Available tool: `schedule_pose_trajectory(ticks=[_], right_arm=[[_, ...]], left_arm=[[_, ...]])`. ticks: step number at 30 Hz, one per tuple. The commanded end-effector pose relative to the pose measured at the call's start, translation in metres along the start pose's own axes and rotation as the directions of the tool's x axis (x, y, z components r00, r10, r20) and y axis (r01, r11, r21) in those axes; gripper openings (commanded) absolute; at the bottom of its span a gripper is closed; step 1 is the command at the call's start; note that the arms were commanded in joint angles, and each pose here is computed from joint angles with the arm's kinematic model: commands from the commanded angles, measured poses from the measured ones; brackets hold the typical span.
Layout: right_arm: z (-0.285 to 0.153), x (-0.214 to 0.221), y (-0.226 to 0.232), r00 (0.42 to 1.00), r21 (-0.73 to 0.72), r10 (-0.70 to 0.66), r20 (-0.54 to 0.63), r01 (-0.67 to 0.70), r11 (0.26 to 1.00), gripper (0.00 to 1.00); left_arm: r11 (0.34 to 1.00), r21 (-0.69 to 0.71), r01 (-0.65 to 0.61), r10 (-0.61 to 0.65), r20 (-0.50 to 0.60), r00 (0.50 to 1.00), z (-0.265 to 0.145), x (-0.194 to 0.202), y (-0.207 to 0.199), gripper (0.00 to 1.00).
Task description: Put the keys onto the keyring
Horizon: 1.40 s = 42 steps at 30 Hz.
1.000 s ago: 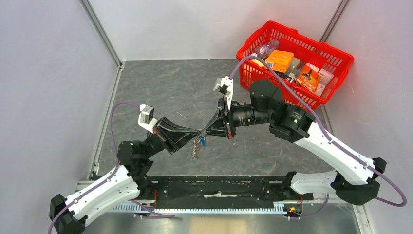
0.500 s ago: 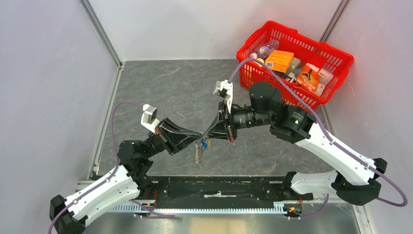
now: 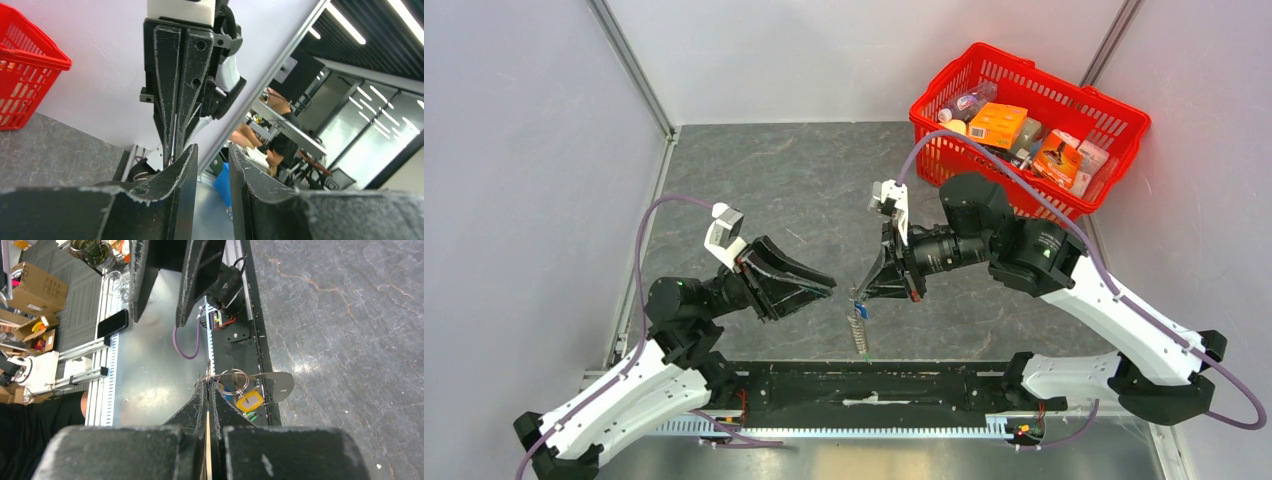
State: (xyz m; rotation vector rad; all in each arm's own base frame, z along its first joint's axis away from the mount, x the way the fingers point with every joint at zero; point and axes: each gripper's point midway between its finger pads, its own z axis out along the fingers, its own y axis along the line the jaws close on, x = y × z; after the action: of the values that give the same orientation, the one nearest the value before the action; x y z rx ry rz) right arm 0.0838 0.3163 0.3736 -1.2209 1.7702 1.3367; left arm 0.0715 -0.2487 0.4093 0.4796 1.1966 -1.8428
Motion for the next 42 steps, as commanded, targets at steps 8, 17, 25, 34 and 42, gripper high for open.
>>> schedule_pose_trajectory(ticks=[8, 17, 25, 34, 42], right_arm=[[-0.015, -0.01, 0.04, 0.998, -0.181, -0.064, -0.006, 0.061, 0.981, 0.0], [-0.004, -0.005, 0.038, 0.998, -0.212, -0.028, -0.064, 0.013, 0.977, 0.0], [0.002, -0.006, 0.031, 0.997, -0.195, -0.019, -0.075, 0.005, 0.981, 0.0], [0.003, -0.007, 0.029, 0.997, -0.187, -0.022, -0.075, 0.007, 0.982, 0.0], [0.002, -0.008, 0.029, 0.997, -0.183, -0.025, -0.077, 0.01, 0.983, 0.0]], left_arm=[[0.999, 0.023, -0.039, 0.044, -0.249, 0.968, 0.0, 0.022, -0.013, 0.38], [1.0, -0.013, -0.016, 0.012, -0.298, 0.954, 0.002, 0.03, -0.004, 0.38], [1.0, -0.021, -0.004, -0.003, -0.321, 0.947, 0.0, 0.034, -0.003, 0.39], [0.999, -0.037, 0.004, -0.017, -0.341, 0.94, -0.002, 0.038, 0.001, 0.33], [0.999, -0.049, 0.012, -0.029, -0.346, 0.938, -0.001, 0.04, 0.005, 0.27]])
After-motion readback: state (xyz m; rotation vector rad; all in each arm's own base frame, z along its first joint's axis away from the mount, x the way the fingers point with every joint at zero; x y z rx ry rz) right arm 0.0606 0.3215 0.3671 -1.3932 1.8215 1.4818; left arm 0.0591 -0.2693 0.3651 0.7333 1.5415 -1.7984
